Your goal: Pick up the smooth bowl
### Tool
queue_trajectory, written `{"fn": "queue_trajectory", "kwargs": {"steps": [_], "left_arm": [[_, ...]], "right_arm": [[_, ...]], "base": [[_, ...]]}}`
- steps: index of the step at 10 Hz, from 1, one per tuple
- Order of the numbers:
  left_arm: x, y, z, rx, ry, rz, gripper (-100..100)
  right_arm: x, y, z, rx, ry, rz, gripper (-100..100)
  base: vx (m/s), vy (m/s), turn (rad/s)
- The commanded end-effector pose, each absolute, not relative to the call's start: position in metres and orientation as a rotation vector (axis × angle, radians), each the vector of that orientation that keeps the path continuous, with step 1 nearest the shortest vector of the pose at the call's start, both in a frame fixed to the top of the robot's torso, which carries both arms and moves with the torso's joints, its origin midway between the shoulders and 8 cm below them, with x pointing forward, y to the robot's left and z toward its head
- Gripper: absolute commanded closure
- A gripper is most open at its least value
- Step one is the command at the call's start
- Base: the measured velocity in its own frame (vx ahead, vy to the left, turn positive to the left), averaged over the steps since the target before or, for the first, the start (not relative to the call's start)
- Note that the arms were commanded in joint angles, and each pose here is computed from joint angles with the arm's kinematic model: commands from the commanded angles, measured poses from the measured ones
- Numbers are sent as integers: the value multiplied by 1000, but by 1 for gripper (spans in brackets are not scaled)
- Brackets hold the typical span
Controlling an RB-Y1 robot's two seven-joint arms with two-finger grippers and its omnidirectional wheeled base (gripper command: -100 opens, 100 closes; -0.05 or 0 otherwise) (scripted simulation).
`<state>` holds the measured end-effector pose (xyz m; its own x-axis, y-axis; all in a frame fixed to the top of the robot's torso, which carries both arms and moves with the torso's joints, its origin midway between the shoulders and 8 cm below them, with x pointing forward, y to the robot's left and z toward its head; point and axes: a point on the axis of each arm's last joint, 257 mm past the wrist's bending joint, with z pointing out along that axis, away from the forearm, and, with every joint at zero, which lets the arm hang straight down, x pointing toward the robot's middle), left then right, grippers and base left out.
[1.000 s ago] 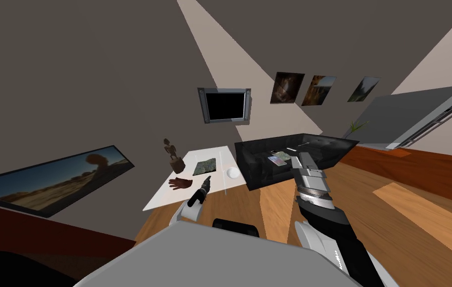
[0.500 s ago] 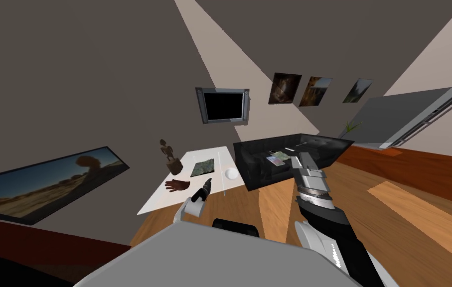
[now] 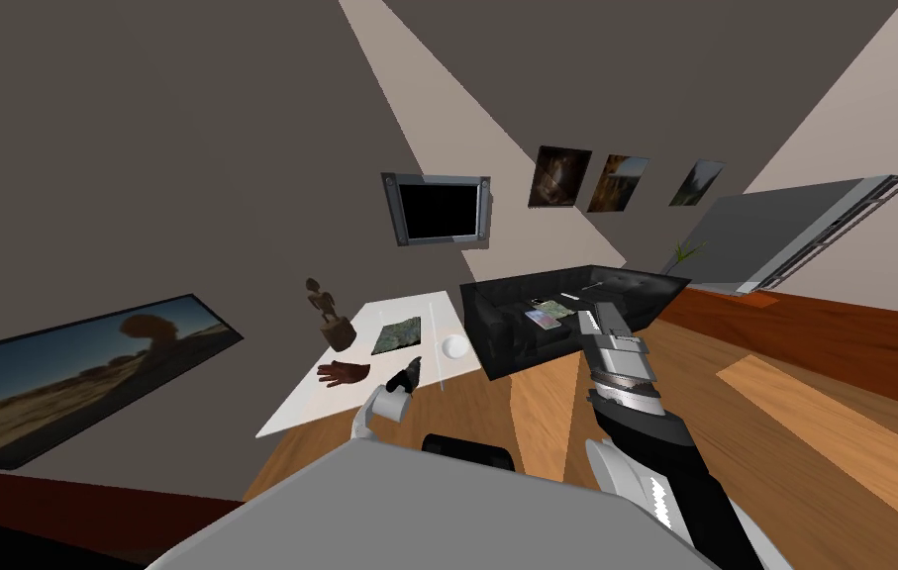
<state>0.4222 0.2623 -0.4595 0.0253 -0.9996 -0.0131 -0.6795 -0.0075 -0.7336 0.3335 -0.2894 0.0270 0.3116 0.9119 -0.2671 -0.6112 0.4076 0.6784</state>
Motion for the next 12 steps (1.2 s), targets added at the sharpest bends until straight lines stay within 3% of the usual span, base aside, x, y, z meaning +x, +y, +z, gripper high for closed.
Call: {"fn": "queue_trajectory", "kwargs": {"steps": [1, 12], "left_arm": [[420, 262, -468, -1784, 1733, -696, -100], [430, 207, -484, -2005, 1825, -606, -100]], "right_arm": [[334, -289, 27, 507, 694, 1063, 0], [334, -289, 27, 507, 694, 1063, 0]], "base": [[29, -51, -38], [55, -70, -56]]}}
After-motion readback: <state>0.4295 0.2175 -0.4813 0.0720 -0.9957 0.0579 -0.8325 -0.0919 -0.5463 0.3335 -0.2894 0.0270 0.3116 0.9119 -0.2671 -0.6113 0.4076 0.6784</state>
